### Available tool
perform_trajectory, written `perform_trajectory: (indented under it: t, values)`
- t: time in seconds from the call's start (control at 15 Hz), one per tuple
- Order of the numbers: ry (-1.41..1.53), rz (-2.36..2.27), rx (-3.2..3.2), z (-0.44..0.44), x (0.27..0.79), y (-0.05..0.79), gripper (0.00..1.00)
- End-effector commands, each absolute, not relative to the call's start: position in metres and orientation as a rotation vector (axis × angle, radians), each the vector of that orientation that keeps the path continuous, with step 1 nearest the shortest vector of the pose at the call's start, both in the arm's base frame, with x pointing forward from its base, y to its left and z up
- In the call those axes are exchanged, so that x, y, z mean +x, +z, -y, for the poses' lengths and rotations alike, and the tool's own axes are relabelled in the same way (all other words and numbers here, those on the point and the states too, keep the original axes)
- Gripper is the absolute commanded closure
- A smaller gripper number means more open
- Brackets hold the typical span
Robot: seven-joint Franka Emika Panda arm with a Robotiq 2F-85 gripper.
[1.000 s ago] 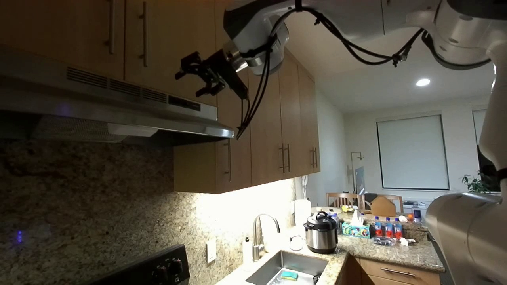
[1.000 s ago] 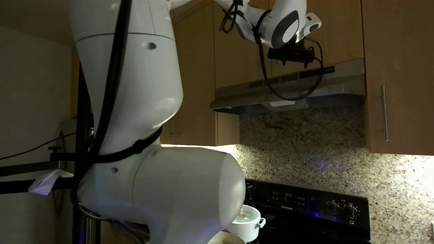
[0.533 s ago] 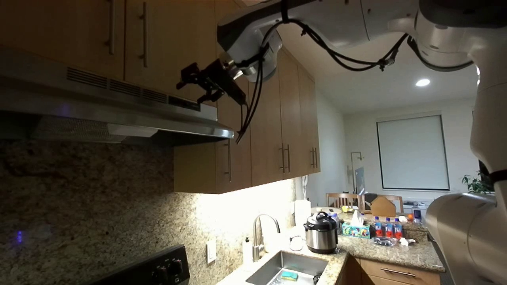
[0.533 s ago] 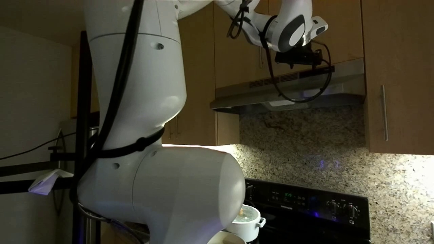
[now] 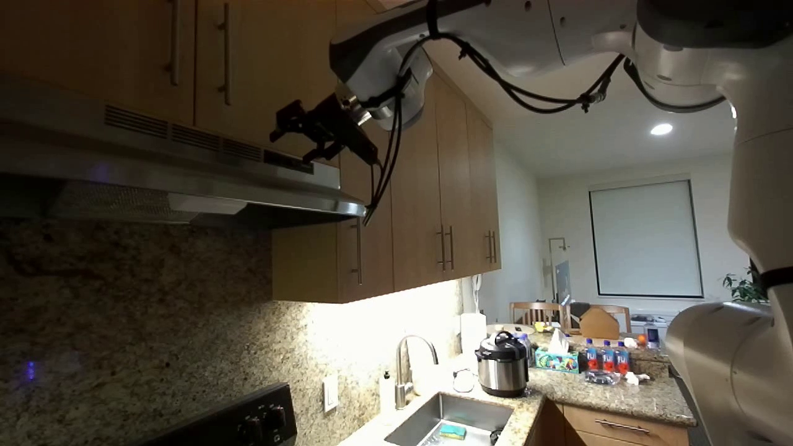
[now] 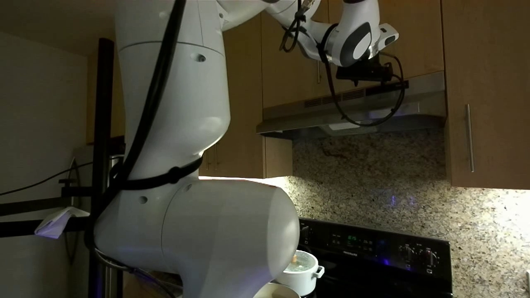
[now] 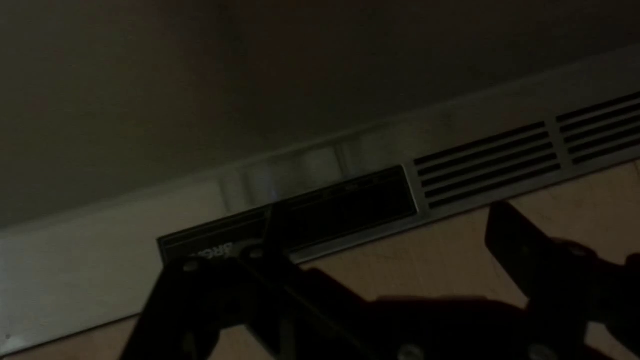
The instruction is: Turn on the overhead light
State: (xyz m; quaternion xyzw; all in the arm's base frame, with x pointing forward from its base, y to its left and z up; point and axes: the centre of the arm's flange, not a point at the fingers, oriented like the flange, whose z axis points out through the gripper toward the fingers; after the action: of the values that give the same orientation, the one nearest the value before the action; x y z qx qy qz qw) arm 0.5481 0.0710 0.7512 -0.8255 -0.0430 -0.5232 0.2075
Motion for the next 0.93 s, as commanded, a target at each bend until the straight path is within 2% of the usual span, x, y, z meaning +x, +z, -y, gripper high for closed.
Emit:
perform_trajectory:
  t: [0.0,0.87]
  values:
    - [-1.467,0.116,-2.294,-0.071,0.55,0.752,0.0]
    - [-1.452,0.071,-2.203,-0.071,0.573,0.763,0.0]
